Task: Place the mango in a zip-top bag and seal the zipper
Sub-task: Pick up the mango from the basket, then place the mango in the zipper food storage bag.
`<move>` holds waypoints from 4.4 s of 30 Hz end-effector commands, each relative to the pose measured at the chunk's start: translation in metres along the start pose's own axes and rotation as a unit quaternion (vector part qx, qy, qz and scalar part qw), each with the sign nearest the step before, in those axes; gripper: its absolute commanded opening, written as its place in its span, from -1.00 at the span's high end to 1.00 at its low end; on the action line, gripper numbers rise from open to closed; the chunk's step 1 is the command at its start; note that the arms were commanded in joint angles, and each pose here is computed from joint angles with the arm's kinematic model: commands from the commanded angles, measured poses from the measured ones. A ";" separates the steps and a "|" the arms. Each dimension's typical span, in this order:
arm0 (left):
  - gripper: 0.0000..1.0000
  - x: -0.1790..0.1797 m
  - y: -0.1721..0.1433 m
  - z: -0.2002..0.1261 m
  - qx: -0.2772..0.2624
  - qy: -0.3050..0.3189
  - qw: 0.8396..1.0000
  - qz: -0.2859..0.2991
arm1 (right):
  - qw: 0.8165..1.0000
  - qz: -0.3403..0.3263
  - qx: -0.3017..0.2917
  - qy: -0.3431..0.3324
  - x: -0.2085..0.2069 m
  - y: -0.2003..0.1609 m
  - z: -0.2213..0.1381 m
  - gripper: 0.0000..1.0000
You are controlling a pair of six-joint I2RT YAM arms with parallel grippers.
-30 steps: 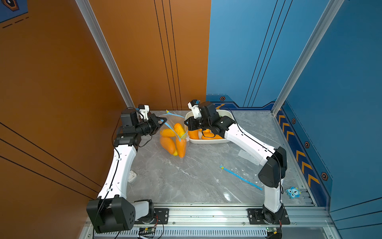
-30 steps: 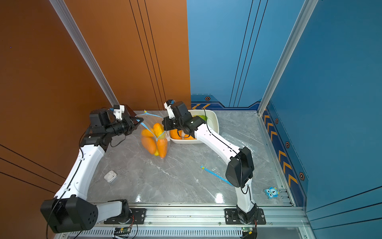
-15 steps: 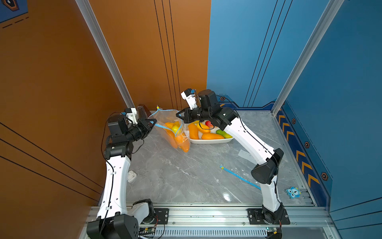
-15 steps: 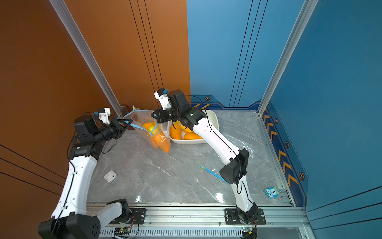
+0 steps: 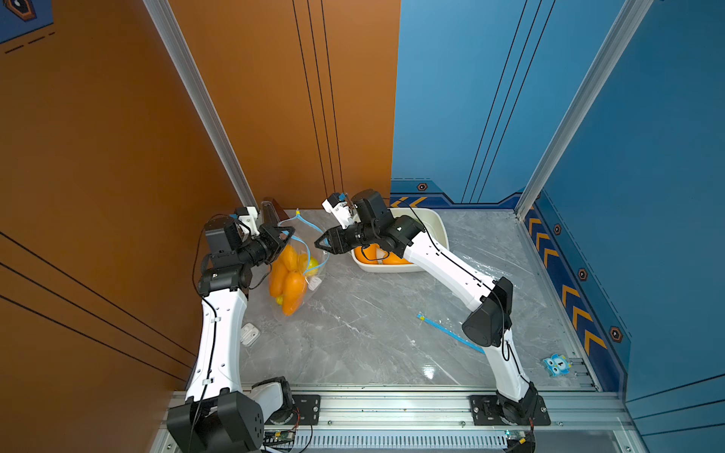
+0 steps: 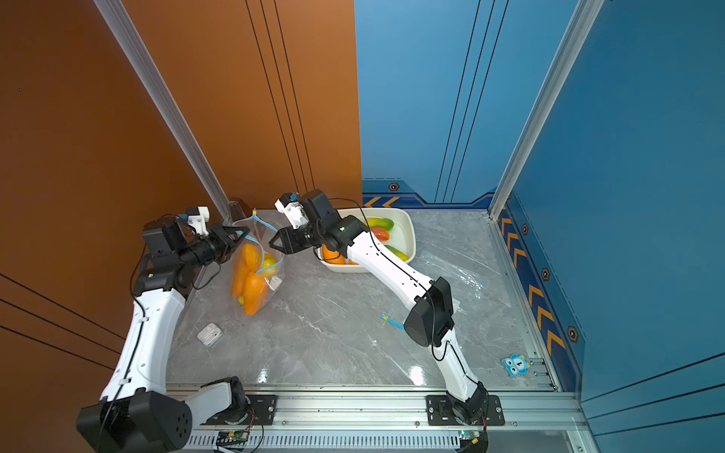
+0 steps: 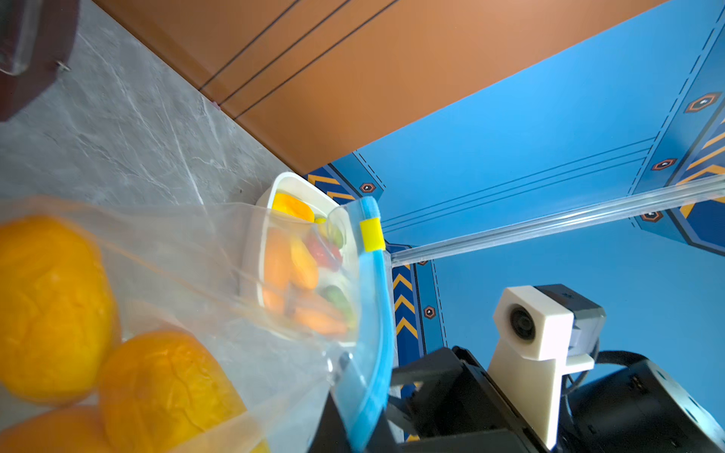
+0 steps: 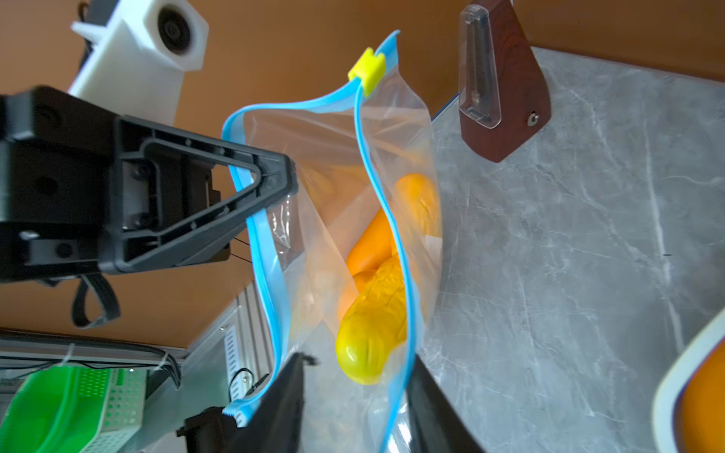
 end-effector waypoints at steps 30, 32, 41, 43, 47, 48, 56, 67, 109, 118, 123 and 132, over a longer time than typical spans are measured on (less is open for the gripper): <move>1.00 -0.006 -0.027 0.056 0.078 -0.005 0.996 0.040 | 0.958 0.051 0.086 -0.267 -0.263 -0.036 -0.043 -0.48; 1.00 -0.002 -0.027 0.056 0.078 -0.002 0.996 0.038 | 0.953 0.047 0.104 -0.282 -0.276 -0.047 -0.033 -0.47; 1.00 -0.004 -0.026 0.057 0.079 -0.005 0.996 0.038 | 0.929 0.025 0.159 -0.334 -0.305 -0.082 -0.013 -0.51; 1.00 -0.006 -0.024 0.057 0.078 -0.006 0.996 0.039 | 0.922 0.014 0.167 -0.350 -0.310 -0.085 -0.010 -0.59; 1.00 -0.008 -0.024 0.057 0.077 -0.007 0.996 0.041 | 0.923 0.003 0.170 -0.346 -0.315 -0.088 -0.003 -0.61; 1.00 -0.008 -0.025 0.057 0.078 -0.008 0.996 0.041 | 0.920 0.001 0.173 -0.351 -0.318 -0.089 -0.001 -0.62; 1.00 -0.010 -0.026 0.058 0.080 -0.009 0.996 0.040 | 0.904 0.027 0.166 -0.393 -0.340 -0.099 0.004 -0.44; 1.00 -0.008 -0.028 0.060 0.084 -0.007 0.996 0.036 | 0.931 0.023 0.051 -0.361 -0.288 -0.027 -0.018 0.17; 1.00 -0.024 -0.025 0.048 0.078 -0.028 0.996 0.030 | 0.988 -0.086 -0.091 -0.094 -0.046 -0.037 -0.007 -0.12; 1.00 -0.024 -0.019 0.052 0.075 -0.025 0.997 0.023 | 0.981 -0.131 -0.083 -0.113 -0.022 -0.036 -0.022 -0.50; 1.00 -0.028 -0.012 0.051 0.069 -0.029 0.997 0.021 | 0.979 -0.107 -0.093 -0.148 -0.027 -0.035 -0.042 -0.50; 1.00 -0.044 -0.009 0.040 0.049 -0.038 0.997 0.035 | 0.974 0.050 -0.161 -0.148 -0.027 -0.044 -0.073 -0.76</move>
Point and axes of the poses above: each gripper's point midway between its finger pads, its own z axis out along the fingers, its own x axis along the line the jaws close on, y = z × x, the point moved 4 cm from there along -z, back along the fingers
